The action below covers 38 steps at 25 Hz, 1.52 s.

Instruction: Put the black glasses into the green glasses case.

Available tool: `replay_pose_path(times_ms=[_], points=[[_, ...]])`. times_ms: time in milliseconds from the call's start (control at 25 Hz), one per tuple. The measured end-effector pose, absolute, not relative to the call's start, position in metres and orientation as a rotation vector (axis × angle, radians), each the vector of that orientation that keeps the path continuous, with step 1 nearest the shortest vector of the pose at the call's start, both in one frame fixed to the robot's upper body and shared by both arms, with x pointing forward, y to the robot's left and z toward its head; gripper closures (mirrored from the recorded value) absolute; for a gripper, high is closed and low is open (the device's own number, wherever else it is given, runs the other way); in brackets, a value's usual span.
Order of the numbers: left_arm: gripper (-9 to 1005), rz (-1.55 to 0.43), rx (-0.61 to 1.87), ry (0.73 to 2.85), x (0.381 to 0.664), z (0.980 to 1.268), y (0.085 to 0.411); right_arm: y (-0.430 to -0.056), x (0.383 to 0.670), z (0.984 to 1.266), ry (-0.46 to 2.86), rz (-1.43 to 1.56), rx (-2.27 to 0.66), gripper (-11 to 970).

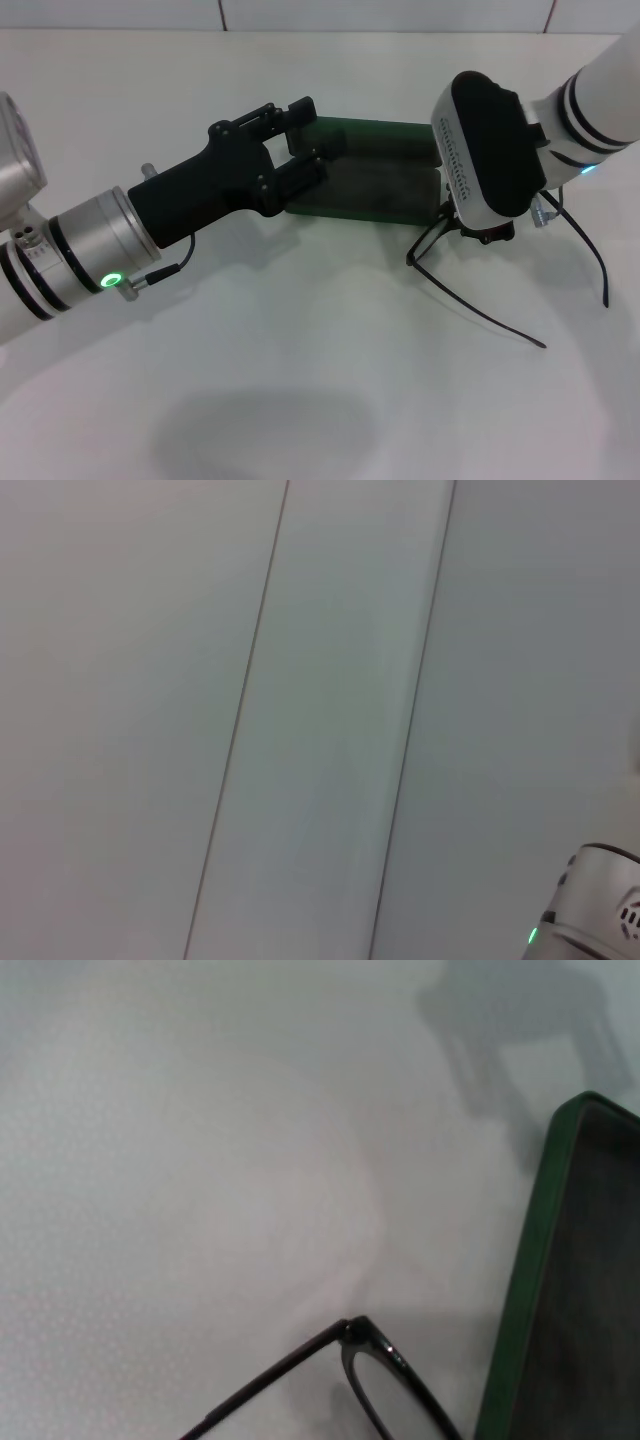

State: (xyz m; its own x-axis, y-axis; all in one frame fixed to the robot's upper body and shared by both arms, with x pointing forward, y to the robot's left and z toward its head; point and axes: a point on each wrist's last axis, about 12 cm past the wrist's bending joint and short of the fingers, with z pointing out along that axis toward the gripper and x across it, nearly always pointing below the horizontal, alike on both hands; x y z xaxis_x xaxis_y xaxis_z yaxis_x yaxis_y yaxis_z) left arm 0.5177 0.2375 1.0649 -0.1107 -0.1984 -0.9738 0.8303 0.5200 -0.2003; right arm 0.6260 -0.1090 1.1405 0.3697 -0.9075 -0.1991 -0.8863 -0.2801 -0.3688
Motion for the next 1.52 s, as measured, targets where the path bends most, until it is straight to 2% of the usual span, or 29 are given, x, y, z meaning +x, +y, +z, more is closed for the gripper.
replay_pose_path(times_ms=[40, 440, 680, 1000, 1240, 1520], points=[[413, -0.962, 0.59, 1.421, 0.518, 1.065, 0.237, -0.11, 0.626, 1.141, 1.562, -0.065, -2.216, 815], [412, -0.979, 0.595, 1.409, 0.516, 1.066, 0.236, -0.13, 0.629, 1.165, 1.591, 0.072, -2.087, 849], [411, -1.071, 0.633, 1.318, 0.508, 1.076, 0.235, -0.173, 0.629, 1.184, 1.633, 0.389, -1.738, 852], [410, -1.28, 0.767, 1.212, 0.506, 1.098, 0.226, -0.225, 0.615, 1.169, 1.651, 0.654, -1.242, 863], [409, -1.438, 0.939, 1.239, 0.525, 1.113, 0.192, -0.216, 0.614, 1.15, 1.701, 0.814, -1.15, 865], [409, -1.438, 0.969, 1.364, 0.542, 1.114, 0.168, -0.202, 0.61, 1.146, 1.7, 0.936, -1.184, 867]])
